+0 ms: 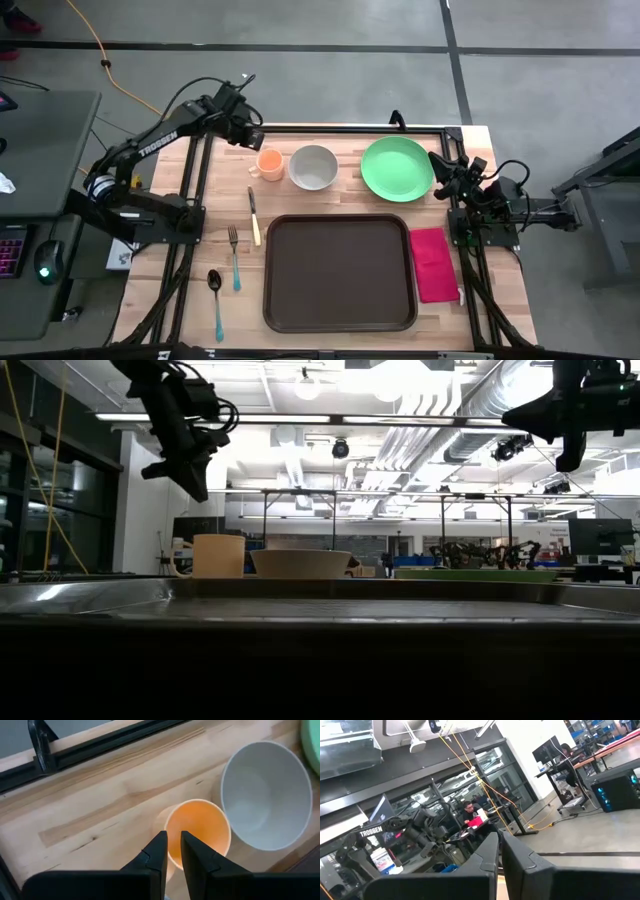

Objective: Set up tray
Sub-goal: Put the peach mug on the black tray

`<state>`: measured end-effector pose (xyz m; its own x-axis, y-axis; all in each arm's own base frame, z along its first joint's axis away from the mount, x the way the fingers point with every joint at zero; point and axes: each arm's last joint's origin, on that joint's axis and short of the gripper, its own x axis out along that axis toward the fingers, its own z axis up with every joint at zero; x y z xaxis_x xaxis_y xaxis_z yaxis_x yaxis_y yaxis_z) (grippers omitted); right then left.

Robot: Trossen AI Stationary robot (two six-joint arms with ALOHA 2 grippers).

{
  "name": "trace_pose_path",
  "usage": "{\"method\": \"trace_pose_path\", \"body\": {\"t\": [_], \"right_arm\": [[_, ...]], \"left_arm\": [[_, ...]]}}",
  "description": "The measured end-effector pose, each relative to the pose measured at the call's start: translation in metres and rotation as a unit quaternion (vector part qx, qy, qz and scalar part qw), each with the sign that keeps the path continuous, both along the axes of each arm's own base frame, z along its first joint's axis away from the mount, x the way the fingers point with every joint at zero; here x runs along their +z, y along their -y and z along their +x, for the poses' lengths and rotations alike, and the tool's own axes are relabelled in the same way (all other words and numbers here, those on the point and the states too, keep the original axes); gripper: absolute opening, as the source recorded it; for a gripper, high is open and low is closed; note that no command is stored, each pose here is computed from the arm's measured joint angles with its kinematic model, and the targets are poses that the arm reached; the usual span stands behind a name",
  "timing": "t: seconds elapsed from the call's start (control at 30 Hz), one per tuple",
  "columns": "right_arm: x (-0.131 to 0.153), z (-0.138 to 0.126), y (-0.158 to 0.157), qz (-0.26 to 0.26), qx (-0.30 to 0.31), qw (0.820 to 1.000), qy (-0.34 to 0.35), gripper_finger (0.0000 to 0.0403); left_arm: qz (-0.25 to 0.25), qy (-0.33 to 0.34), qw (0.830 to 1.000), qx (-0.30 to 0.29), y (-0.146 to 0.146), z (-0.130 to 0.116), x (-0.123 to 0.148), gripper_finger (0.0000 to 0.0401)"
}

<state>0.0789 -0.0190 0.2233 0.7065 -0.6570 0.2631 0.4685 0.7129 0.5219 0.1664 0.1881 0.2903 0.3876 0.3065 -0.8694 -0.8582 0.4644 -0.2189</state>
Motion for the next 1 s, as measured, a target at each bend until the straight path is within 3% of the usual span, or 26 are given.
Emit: {"method": "trace_pose_path", "body": {"t": [0.4,1.0], "right_arm": [[-0.001,0.000,0.000,0.002,-0.005,1.000,-0.004,0.0000],[-0.003,0.001,0.000,0.002,-0.007,1.000,-0.020,0.0000]], "left_arm": [[-0.033,-0.060,0.997,-0.025,-0.002,0.027,-0.017,0.0085],[-0.037,-0.074,0.996,-0.028,-0.006,0.030,-0.024,0.0085]]}}
